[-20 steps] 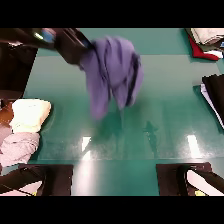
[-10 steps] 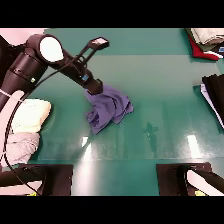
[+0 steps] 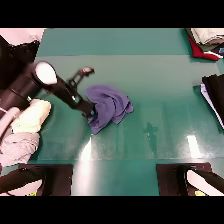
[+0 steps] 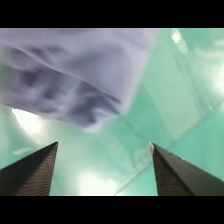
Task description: Fold the shirts.
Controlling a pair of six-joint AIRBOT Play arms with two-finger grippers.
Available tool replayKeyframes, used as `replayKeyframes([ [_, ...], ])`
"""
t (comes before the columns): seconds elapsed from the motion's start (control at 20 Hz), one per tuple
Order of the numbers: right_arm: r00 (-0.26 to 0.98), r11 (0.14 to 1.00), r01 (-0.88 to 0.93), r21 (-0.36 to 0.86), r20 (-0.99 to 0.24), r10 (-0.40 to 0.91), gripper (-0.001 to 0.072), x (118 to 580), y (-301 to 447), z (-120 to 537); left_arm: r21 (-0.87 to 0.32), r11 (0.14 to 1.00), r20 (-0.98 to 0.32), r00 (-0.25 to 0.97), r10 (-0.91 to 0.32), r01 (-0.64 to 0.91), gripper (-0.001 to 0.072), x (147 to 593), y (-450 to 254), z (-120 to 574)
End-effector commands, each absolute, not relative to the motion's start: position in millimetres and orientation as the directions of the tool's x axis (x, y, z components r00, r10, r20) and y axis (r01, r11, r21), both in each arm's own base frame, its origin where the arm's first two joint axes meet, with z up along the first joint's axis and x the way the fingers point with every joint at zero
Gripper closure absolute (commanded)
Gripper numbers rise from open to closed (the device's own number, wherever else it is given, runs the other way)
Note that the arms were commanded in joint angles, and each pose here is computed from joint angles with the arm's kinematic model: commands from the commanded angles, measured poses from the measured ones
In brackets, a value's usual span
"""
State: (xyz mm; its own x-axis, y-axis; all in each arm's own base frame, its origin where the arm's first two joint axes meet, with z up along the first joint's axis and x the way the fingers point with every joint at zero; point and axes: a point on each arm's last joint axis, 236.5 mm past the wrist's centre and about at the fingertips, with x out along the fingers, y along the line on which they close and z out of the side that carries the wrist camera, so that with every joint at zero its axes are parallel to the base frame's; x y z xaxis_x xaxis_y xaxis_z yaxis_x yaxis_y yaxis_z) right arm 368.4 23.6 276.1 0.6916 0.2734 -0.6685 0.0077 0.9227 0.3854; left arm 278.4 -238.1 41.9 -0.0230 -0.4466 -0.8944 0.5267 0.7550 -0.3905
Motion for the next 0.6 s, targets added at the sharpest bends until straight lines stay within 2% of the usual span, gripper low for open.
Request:
replayKeyframes([
  [0.0, 0.692, 0.923, 0.008, 0.384, -0.669, 0.272, 0.0693, 368.4, 23.5, 276.2, -0.409, 0.769, -0.896, -0.058, -0.440, 0.492, 0.0023, 244.9, -249.2, -7.3],
  [0.2, 0.691, 0.923, 0.007, 0.384, -0.670, 0.273, 0.0693, 368.2, 23.6, 276.1, -0.389, 0.759, -0.899, -0.037, -0.436, 0.521, 0.0024, 230.7, -265.4, -38.5],
  [0.4, 0.689, 0.923, 0.007, 0.384, -0.671, 0.274, 0.0693, 367.6, 23.9, 275.7, -0.356, 0.796, -0.893, 0.071, -0.444, 0.489, 0.0025, 251.5, -267.5, -48.4],
  [0.45, 0.687, 0.923, 0.007, 0.385, -0.673, 0.275, 0.0693, 367.2, 24.2, 275.3, -0.352, 0.800, -0.892, 0.085, -0.445, 0.486, 0.0045, 254.8, -267.7, -48.0],
  [0.5, 0.684, 0.923, 0.007, 0.384, -0.676, 0.275, 0.0693, 366.5, 24.2, 274.6, -0.351, 0.800, -0.890, 0.093, -0.447, 0.487, 0.0177, 256.7, -268.3, -47.5],
  [0.55, 0.683, 0.923, 0.008, 0.384, -0.676, 0.275, 0.0693, 366.4, 24.2, 274.4, -0.351, 0.800, -0.889, 0.096, -0.448, 0.487, 0.0354, 257.5, -268.7, -47.3],
])
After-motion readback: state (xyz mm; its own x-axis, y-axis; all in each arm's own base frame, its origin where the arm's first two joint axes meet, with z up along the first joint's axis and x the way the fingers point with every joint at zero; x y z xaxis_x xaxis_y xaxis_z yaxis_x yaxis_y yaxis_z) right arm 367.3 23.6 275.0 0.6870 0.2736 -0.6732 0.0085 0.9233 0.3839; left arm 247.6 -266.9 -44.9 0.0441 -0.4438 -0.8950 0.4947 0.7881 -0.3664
